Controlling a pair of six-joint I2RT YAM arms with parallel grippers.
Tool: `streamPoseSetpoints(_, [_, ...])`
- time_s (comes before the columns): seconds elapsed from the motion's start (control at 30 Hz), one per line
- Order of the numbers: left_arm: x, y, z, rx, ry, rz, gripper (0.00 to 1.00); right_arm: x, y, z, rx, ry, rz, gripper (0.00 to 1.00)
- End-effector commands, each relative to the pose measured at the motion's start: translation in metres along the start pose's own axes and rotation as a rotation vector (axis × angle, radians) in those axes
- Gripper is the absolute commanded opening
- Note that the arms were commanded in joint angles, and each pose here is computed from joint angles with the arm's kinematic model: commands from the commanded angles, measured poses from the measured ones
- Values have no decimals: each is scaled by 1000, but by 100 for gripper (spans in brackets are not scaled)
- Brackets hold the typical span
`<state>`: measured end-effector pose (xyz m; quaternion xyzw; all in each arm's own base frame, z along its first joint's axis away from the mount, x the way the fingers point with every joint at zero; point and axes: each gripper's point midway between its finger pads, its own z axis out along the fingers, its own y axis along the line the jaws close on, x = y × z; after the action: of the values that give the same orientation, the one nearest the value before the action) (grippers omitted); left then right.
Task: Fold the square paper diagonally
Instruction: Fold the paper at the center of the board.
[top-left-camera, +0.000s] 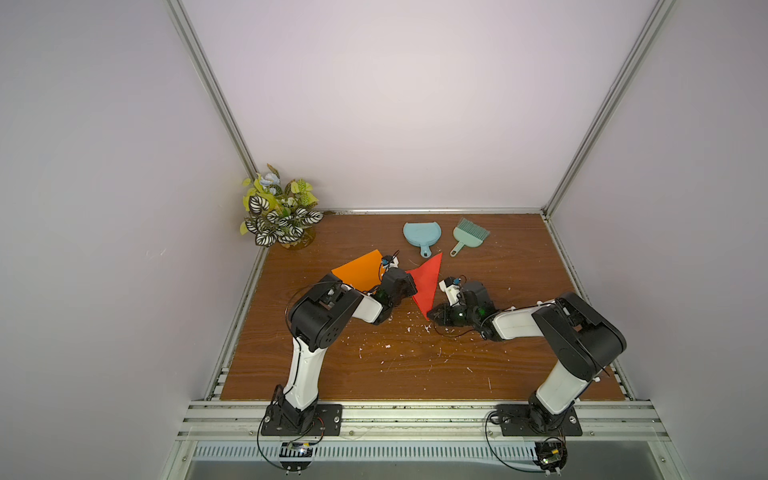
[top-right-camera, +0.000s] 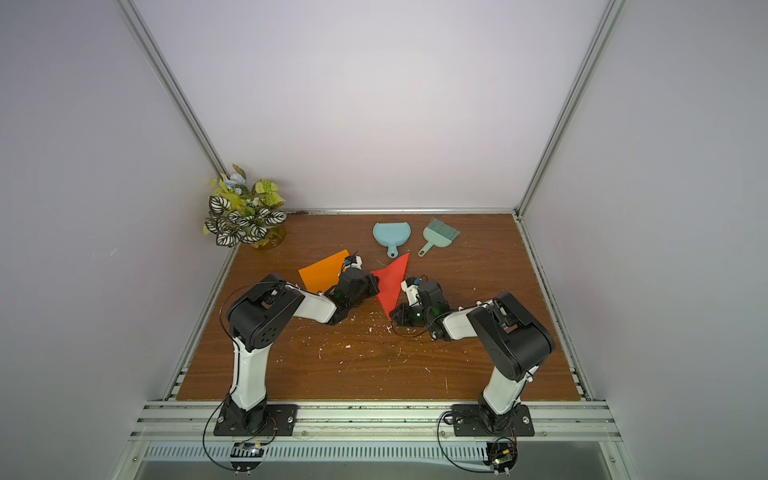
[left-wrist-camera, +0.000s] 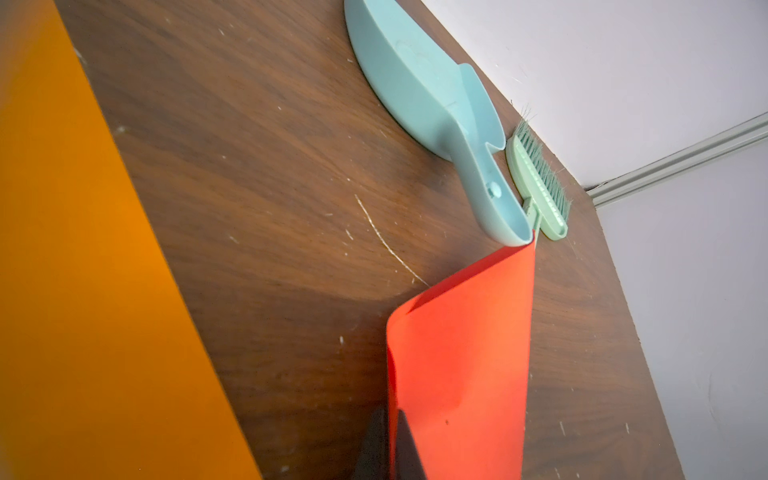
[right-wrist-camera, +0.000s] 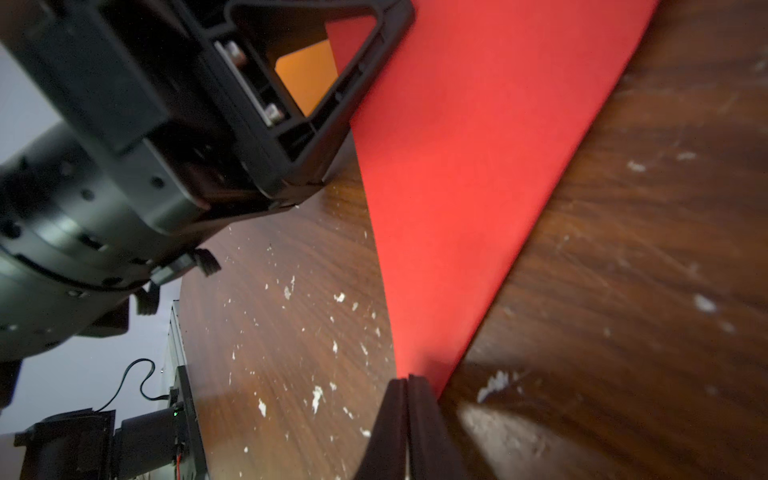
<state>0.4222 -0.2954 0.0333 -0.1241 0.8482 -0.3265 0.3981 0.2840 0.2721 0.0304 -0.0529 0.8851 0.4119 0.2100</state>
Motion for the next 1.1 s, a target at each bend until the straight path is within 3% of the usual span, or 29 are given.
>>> streamPoseSetpoints(0.0, [11,29,1,-74,28,-2,1,21,-2,-4,12,76,-4,9])
streamPoseSetpoints(0.33, [7,26,-5,-64,15,3,1,27,25,-2,-64,107,-71,9])
streamPoseSetpoints(0.63, [10,12,-15,9,40,-37,1,-37,34,-30,-139,-66,-78,11])
streamPoseSetpoints(1.07, [18,14,-17,-6,59,-30,1,-79,4,5,-74,-150,45,11])
